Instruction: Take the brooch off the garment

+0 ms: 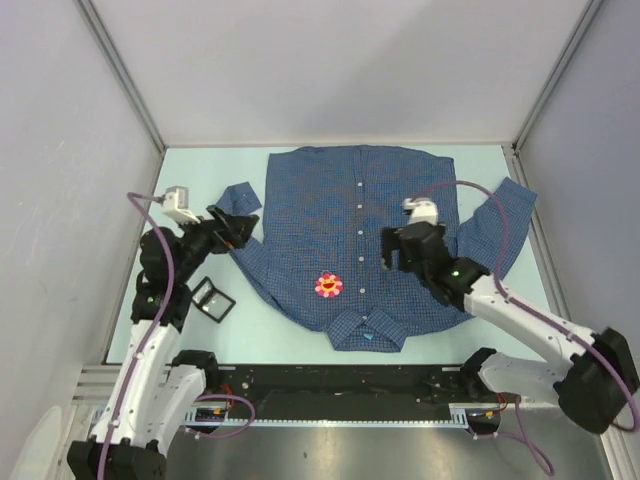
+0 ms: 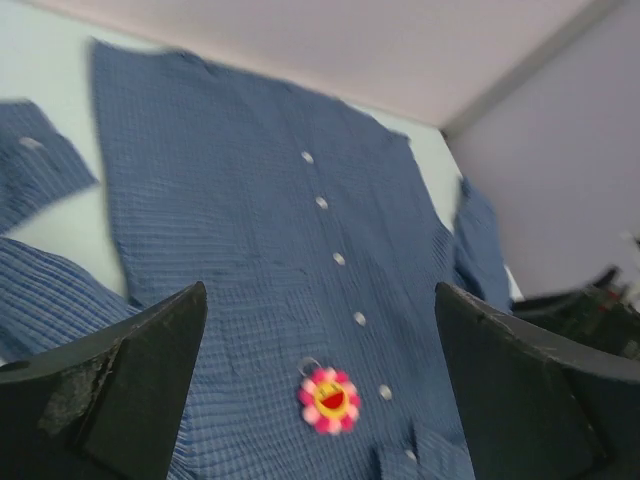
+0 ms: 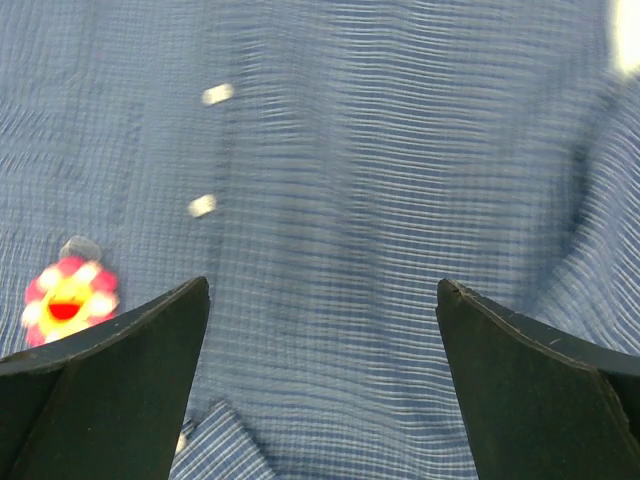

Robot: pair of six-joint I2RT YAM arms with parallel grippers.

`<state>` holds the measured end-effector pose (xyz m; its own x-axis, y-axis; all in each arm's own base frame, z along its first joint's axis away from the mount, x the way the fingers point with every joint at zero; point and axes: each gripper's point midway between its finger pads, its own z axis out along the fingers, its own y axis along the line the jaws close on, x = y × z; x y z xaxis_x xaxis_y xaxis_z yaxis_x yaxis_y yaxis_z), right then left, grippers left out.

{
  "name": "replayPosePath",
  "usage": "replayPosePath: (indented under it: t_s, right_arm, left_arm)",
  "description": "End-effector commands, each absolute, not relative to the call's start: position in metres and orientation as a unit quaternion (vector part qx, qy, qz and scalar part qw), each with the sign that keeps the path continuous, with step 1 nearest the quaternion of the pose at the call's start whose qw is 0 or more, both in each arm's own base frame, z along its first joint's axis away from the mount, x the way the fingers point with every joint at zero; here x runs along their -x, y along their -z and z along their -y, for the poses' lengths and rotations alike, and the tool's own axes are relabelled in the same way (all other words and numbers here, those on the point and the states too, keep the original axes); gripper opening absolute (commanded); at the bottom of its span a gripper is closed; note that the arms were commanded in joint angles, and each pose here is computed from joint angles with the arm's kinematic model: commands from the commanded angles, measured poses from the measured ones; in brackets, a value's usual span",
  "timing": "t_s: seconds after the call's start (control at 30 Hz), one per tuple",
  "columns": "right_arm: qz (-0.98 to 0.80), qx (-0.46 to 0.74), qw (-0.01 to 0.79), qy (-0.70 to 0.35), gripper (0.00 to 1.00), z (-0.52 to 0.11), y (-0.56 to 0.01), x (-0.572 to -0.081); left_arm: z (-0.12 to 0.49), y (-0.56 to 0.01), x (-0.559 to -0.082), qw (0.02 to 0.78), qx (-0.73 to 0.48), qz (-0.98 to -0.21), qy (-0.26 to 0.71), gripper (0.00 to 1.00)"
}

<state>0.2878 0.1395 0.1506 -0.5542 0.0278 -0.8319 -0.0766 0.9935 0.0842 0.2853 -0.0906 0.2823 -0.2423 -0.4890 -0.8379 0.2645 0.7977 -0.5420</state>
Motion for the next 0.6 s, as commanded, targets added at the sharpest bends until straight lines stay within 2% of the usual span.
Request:
replayPosePath:
  t_s: [0.0, 0.2, 0.3, 0.4, 0.5, 0.57]
  right_arm:
    - [-0.86, 0.116, 0.497, -0.012, 0.99, -0.186, -0.166, -0.284]
    - [-0.836, 0.271, 0.477, -0.005, 1.0, -0.255, -0.137, -0.268]
    - [-0.819, 0.329, 0.469, 0.026, 0.89, -0.27, -0.117, -0.267]
    - [-0.804, 0.366, 0.467, 0.053, 0.68, -0.279, -0.102, -0.266]
    - [-0.796, 0.379, 0.468, 0.061, 0.55, -0.284, -0.097, -0.27]
    - [-0.793, 0.389, 0.463, 0.073, 0.54, -0.284, -0.089, -0.271]
  left_arm:
    - [0.143, -0.27, -0.263, 0.539, 0.002, -0.725, 0.428, 1.0]
    - [0.18, -0.236, -0.263, 0.511, -0.025, -0.752, 0.416, 0.97]
    - [0.184, -0.213, -0.266, 0.501, -0.012, -0.761, 0.412, 0.94]
    - [0.19, -0.192, -0.266, 0.486, -0.005, -0.777, 0.399, 0.88]
    - [0.198, -0.175, -0.268, 0.468, 0.01, -0.792, 0.392, 0.79]
    - [0.204, -0.16, -0.268, 0.45, 0.016, -0.801, 0.394, 0.76]
